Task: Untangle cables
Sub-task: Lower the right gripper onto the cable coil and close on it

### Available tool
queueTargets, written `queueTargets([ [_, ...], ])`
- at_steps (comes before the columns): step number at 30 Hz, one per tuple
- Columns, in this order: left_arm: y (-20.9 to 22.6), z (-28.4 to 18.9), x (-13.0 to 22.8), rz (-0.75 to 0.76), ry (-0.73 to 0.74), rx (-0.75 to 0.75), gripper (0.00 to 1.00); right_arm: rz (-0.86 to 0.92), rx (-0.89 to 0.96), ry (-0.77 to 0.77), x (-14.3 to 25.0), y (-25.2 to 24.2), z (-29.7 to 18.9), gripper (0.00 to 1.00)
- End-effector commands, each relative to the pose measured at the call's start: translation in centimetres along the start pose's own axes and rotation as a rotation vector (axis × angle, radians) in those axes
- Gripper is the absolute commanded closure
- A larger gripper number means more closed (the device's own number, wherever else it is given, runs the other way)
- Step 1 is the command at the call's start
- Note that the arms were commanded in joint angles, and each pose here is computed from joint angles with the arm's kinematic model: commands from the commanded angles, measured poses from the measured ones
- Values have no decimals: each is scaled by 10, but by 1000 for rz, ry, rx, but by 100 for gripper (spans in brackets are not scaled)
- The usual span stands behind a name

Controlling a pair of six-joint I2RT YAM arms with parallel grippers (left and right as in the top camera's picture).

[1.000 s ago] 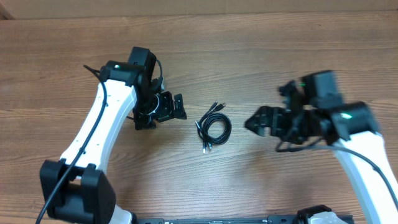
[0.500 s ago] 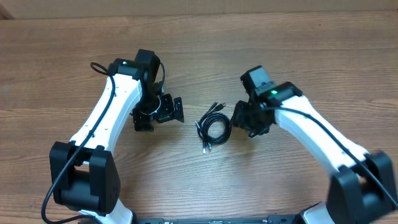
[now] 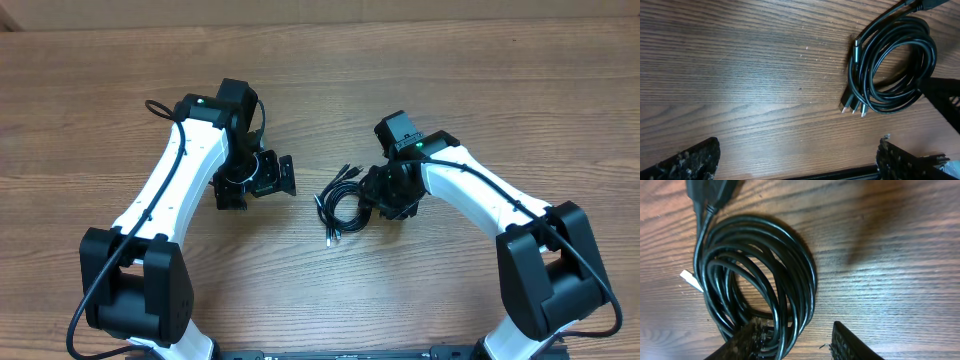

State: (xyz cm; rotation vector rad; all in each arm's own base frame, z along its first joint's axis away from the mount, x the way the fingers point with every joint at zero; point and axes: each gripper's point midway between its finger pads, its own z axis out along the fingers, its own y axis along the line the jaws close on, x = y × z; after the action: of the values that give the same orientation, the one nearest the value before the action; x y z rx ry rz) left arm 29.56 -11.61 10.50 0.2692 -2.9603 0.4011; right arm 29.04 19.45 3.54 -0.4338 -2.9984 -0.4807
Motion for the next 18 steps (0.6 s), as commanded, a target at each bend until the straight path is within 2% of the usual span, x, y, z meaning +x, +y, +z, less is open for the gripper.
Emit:
queueTargets([
  [1, -1, 0, -4, -7, -6, -8, 0, -16, -7, 14, 10, 2, 10, 57],
  [5, -1, 0, -4, -7, -5, -8, 0, -35, -31, 22, 18, 10, 18, 68],
  [7, 0, 0, -4, -7, -5, -9, 0, -41, -32, 17, 19, 14, 18, 79],
  [9, -1, 0, -4, -8, -4, -7, 0, -42, -38, 14, 18, 16, 16, 95],
  [15, -6, 0, -2, -10, 6, 19, 0, -29, -42, 14, 8, 33, -18, 96],
  [18, -19, 0, 3, -11, 36, 94, 0, -38, -48, 9, 4, 47, -46, 96],
])
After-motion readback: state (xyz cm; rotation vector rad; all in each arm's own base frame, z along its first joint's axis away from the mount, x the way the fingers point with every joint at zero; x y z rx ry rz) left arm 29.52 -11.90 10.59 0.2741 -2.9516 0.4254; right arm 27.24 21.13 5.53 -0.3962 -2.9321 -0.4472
